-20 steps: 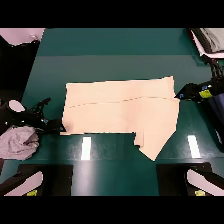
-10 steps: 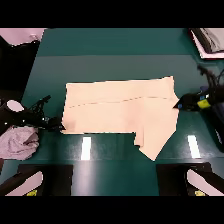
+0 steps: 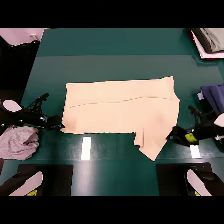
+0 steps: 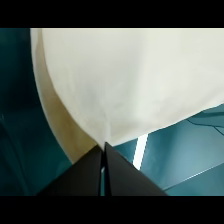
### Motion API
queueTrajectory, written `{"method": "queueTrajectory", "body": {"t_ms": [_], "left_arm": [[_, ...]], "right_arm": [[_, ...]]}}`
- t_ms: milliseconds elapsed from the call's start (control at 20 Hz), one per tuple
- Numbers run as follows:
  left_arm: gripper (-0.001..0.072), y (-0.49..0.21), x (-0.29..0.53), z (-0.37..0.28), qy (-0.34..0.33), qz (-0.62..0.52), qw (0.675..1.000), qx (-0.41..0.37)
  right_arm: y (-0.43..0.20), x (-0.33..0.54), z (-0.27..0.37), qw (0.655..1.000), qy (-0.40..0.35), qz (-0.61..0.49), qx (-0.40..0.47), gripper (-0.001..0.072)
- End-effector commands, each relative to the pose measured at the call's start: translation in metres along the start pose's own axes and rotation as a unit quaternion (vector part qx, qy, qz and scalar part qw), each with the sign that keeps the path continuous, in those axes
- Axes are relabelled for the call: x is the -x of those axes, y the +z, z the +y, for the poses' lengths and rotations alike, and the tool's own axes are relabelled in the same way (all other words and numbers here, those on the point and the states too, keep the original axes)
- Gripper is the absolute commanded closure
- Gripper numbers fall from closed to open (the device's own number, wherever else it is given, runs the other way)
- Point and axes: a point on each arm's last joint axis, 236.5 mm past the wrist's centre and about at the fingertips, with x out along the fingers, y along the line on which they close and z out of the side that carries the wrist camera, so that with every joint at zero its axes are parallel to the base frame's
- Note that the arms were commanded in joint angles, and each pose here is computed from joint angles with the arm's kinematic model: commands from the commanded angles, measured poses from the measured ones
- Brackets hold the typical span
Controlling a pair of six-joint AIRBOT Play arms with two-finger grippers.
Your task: Fold the shirts.
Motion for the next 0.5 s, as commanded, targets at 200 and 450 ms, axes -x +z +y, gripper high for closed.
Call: {"method": "queueTrajectory", "body": {"t_ms": [200,450], "left_arm": [[0.068,-0.001,0.001,-0.001,-0.002,0.002,1.0,-0.001],[0.068,-0.002,0.001,-0.001,-0.002,0.004,1.0,-0.001]], "right_arm": [[-0.008,-0.037,-0.008,0.998,0.017,0.02,-0.051,0.0328],[0.004,-0.05,-0.009,0.997,0.022,0.021,-0.066,0.038]]}}
